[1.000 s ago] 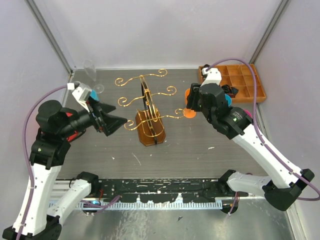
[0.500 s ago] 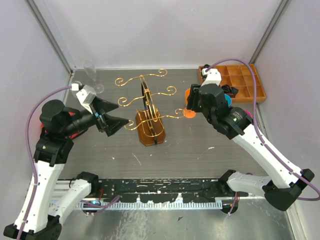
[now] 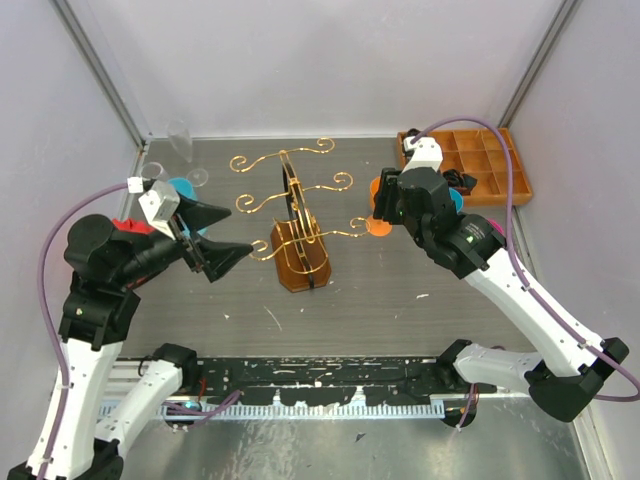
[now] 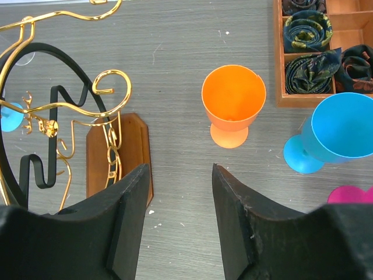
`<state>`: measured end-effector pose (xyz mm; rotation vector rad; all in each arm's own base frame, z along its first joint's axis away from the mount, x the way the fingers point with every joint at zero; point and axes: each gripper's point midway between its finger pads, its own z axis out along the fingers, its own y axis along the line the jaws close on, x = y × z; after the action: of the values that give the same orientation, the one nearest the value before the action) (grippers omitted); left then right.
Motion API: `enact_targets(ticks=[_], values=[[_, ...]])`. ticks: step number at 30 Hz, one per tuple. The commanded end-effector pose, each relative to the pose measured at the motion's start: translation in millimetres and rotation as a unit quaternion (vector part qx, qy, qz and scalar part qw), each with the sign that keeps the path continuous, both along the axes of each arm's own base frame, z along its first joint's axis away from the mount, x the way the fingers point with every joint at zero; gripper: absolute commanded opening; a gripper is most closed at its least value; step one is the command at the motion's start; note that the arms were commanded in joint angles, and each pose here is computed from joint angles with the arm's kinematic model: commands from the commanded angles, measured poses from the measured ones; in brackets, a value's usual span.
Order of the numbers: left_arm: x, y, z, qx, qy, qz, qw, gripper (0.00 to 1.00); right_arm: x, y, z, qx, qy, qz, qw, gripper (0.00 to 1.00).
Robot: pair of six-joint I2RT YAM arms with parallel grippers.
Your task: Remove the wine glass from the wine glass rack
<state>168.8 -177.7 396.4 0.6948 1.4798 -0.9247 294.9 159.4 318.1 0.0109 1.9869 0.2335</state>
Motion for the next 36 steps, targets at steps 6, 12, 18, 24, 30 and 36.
enact_targets(ticks=[6, 12, 18, 24, 30, 36], values=[[-9, -13, 3, -0.019, -0.005, -0.058, 0.998, 1.0, 1, 4, 16, 0.022, -0.02, 0.006, 1.0, 0.54], [-17, -15, 5, -0.022, -0.02, -0.075, 0.997, 0.99, -2, 2, 20, 0.025, -0.023, 0.007, 0.999, 0.54], [-23, -15, 3, -0.022, -0.022, -0.086, 0.996, 0.99, -1, 4, 19, 0.027, -0.021, 0.009, 0.999, 0.54], [-26, -12, 0, -0.029, -0.01, -0.07, 0.997, 0.98, -2, 7, 14, 0.032, -0.012, 0.011, 0.999, 0.54], [-7, 3, -6, -0.021, 0.025, 0.013, 0.999, 0.98, 1, 9, 13, 0.03, -0.009, 0.009, 0.999, 0.57], [38, 47, -32, 0.023, 0.146, 0.205, 0.968, 0.99, 3, 11, 16, 0.041, -0.002, 0.002, 0.999, 0.61]])
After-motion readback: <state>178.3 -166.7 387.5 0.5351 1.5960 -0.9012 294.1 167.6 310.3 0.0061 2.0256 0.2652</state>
